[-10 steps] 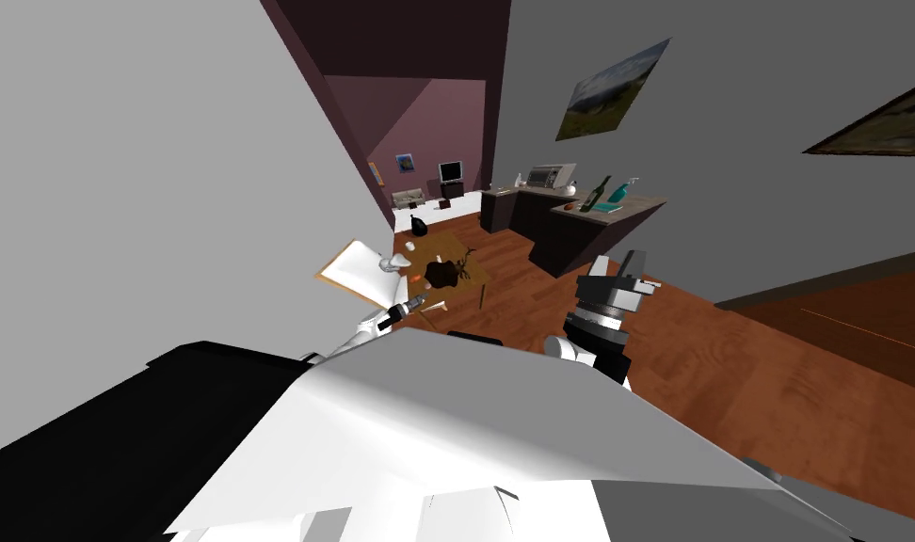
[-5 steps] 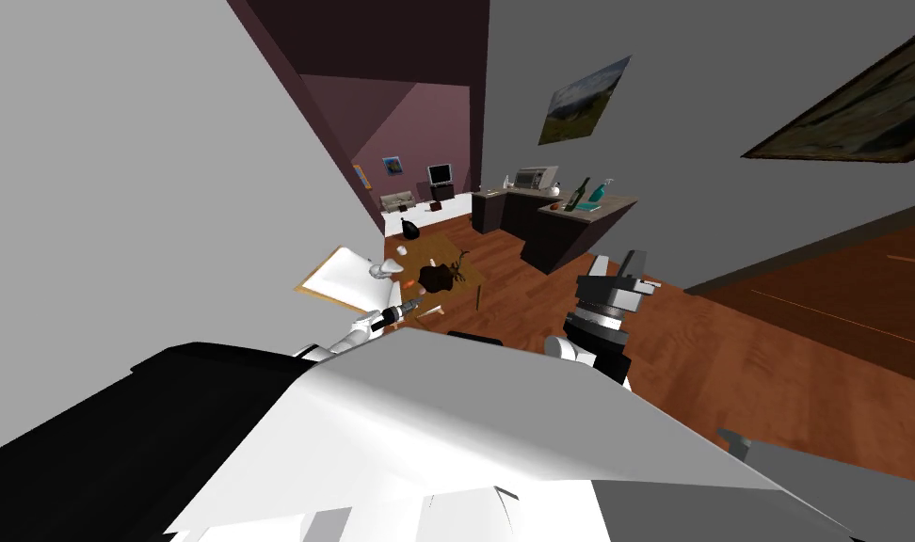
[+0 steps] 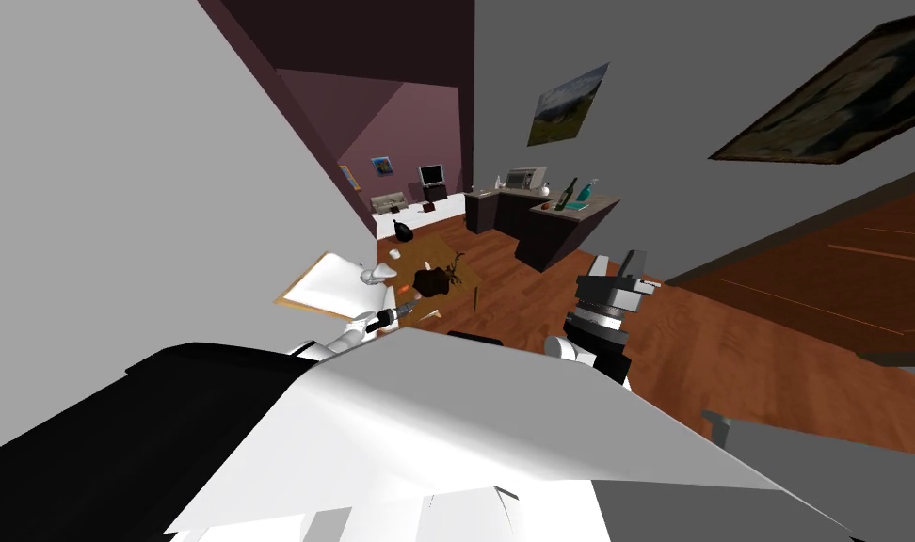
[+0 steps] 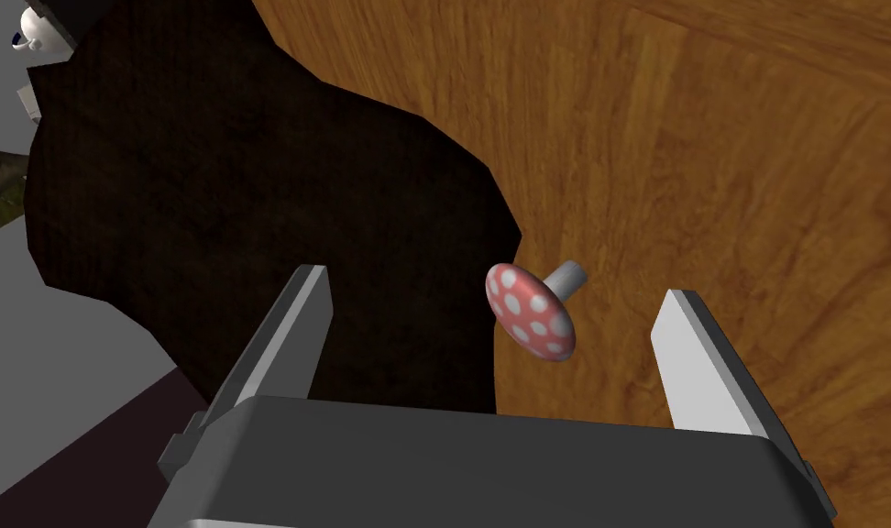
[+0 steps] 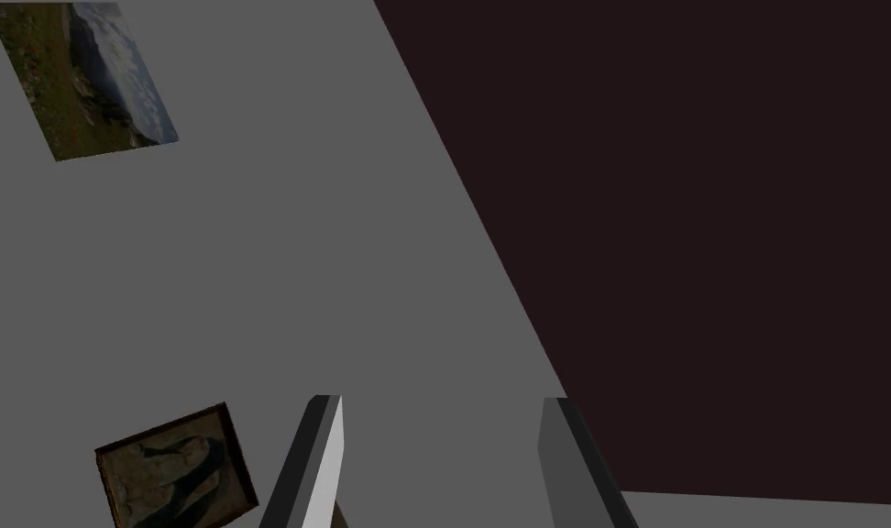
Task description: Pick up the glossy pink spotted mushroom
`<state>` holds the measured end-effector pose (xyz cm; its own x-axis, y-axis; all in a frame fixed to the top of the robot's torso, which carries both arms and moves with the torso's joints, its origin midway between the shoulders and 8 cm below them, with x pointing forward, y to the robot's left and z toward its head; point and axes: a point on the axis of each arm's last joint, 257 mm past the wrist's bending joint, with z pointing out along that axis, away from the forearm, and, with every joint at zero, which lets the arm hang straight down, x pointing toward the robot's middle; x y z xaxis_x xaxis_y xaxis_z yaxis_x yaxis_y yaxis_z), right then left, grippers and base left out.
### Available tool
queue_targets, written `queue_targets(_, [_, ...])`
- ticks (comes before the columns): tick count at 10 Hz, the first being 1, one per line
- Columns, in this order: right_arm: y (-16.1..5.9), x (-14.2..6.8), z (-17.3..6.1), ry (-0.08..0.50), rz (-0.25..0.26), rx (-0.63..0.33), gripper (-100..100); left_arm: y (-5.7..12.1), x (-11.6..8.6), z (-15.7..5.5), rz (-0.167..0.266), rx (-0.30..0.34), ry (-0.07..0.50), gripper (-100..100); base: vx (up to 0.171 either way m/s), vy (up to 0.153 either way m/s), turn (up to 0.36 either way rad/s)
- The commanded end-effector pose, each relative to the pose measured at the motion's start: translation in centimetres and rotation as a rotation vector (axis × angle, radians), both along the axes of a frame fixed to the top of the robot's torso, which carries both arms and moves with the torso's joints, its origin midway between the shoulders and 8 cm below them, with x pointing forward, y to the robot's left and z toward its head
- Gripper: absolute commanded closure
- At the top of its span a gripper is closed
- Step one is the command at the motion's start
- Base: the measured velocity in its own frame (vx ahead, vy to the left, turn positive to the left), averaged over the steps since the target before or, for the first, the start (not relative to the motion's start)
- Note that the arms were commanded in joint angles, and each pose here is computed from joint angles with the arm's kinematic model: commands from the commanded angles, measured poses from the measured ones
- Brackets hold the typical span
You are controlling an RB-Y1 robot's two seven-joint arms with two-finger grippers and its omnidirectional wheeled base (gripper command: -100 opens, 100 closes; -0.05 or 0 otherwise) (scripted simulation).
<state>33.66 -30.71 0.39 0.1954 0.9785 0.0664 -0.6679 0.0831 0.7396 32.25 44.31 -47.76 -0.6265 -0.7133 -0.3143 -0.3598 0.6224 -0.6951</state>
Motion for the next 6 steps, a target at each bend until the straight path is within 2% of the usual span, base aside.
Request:
queue_targets(1, [0.0, 0.0, 0.0, 0.0, 0.0, 0.0, 0, 1.0, -0.7, -0.5, 0.015, 0.007, 0.025, -100, 0.039, 0.009, -0.095])
queue_targets(3, [0.0, 0.0, 0.0, 0.0, 0.0, 0.0, 0, 3.2, -2.0, -1.2, 0.042, 0.027, 0.081, -100, 0.07, 0.018, -0.18])
queue_targets(5, [0.0, 0.0, 0.0, 0.0, 0.0, 0.0, 0, 4.4, -3.0, -1.8, 0.064, 0.038, 0.114, -100, 0.062, 0.017, -0.098])
queue_targets(6, [0.0, 0.0, 0.0, 0.0, 0.0, 0.0, 0, 4.5, -3.1, -1.8, 0.066, 0.038, 0.116, -100, 0.046, 0.01, -0.064])
